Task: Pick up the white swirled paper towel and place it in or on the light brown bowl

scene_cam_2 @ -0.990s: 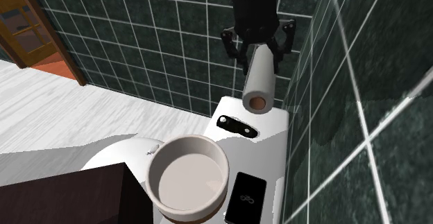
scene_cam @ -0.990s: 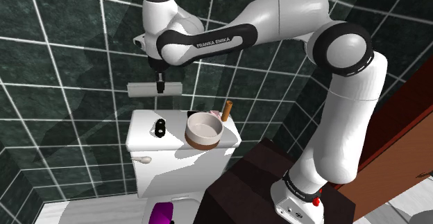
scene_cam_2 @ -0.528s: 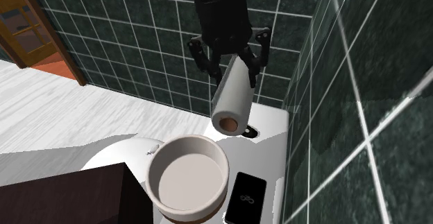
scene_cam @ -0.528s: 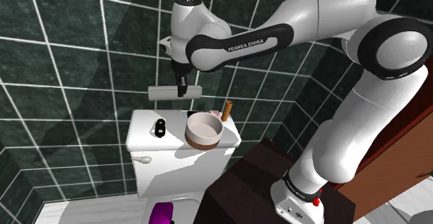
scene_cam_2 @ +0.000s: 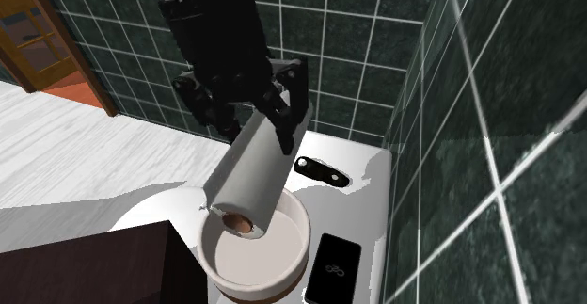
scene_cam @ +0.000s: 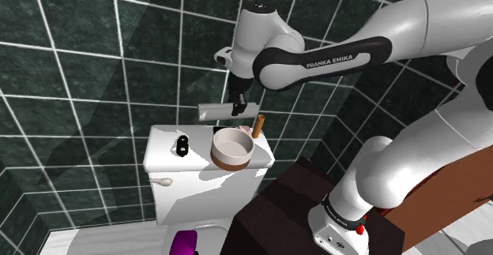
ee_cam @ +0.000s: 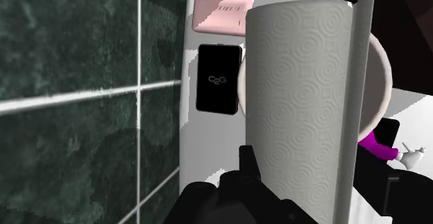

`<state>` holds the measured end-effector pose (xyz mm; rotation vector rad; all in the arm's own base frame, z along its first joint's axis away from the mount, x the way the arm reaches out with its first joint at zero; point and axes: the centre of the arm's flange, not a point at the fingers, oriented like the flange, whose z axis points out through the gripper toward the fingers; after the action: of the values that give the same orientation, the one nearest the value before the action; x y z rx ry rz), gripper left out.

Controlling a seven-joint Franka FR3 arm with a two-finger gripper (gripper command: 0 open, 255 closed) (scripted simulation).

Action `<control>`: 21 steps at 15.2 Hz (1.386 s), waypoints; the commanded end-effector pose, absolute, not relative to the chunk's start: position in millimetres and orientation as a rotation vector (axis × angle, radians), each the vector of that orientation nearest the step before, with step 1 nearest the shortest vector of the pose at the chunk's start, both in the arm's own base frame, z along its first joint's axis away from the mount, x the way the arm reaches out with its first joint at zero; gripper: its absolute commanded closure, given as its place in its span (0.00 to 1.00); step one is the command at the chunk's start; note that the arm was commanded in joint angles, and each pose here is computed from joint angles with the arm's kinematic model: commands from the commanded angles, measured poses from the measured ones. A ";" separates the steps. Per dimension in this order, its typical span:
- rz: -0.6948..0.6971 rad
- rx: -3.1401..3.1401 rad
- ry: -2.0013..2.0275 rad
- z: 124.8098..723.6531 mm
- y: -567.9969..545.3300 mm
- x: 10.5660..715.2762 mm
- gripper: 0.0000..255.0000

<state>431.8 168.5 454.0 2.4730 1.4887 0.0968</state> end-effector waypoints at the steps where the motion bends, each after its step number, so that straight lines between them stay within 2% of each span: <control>1: 0.098 2.473 1.489 455.0 155.3 408.9 1.00; 3: 0.098 2.473 1.489 458.3 139.8 384.5 1.00; 21: 0.098 2.473 1.489 363.2 139.8 384.5 1.00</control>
<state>385.2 140.0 369.0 2.4731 1.4885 0.0969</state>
